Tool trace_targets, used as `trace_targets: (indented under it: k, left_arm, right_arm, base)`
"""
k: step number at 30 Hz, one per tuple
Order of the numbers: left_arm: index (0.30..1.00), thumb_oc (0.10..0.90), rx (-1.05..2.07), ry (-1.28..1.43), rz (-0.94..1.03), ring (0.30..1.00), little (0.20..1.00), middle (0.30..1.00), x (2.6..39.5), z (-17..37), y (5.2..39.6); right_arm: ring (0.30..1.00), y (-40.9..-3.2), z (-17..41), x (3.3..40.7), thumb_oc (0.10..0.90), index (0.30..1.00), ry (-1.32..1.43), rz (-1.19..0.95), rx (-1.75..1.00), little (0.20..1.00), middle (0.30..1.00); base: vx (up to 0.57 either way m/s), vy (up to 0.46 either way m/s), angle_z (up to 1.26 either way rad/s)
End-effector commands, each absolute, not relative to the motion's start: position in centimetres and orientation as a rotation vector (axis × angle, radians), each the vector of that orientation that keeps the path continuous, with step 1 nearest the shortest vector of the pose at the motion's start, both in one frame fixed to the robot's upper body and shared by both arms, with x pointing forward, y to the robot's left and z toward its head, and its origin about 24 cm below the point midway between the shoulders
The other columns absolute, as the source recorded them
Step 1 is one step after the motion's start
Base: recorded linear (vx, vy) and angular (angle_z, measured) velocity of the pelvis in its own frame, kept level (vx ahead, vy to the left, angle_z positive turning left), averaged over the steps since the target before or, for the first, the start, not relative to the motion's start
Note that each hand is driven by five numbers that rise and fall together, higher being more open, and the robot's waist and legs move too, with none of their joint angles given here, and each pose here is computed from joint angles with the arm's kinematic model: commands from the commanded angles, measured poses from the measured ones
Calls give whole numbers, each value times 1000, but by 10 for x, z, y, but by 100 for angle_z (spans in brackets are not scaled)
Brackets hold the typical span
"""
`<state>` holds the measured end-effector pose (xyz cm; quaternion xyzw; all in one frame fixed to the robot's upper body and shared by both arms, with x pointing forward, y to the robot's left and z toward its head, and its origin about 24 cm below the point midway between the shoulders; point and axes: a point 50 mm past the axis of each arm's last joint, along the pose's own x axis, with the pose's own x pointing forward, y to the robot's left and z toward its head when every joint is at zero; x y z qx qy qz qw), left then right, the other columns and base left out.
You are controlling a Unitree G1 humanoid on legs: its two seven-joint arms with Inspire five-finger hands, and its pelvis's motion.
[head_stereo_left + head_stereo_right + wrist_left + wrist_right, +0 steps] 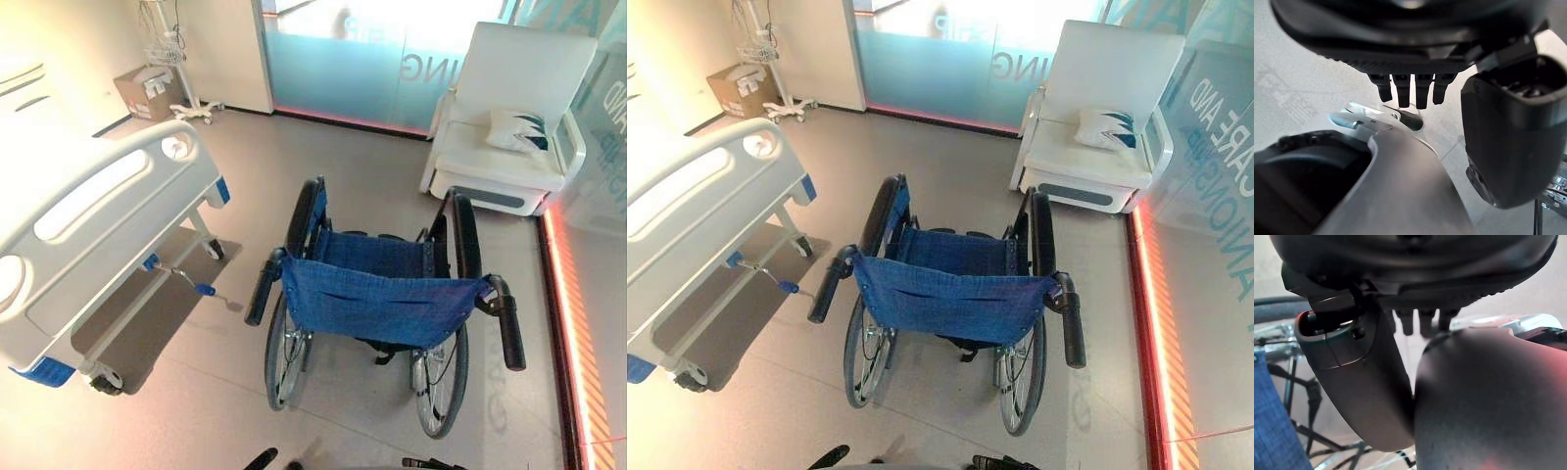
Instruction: Push the wheelchair next to the bed
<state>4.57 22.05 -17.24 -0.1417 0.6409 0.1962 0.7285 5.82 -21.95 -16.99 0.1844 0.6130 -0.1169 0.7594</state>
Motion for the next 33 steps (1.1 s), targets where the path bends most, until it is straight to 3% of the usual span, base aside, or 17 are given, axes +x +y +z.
trace_targets:
  k: [1, 24, 33]
  left_arm:
    - [900, 800, -354, 1452, 398, 900, 900, 900, 50, -175, 206]
    - [900, 800, -323, 1449, 425, 900, 900, 900, 51, -175, 209]
    - [900, 800, -412, 1230, 561, 900, 900, 900, 74, -165, 240]
  right_arm:
    - [900, -210, -172, 54, 800, 900, 1368, -213, 472, 900, 900]
    - [900, -211, -173, 50, 800, 900, 1380, -216, 454, 900, 900]
    - [900, -244, -164, 62, 800, 900, 1251, -419, 429, 900, 900]
  base:
    - [20, 8, -8]
    - [14, 0, 0]
    - [27, 2, -1]
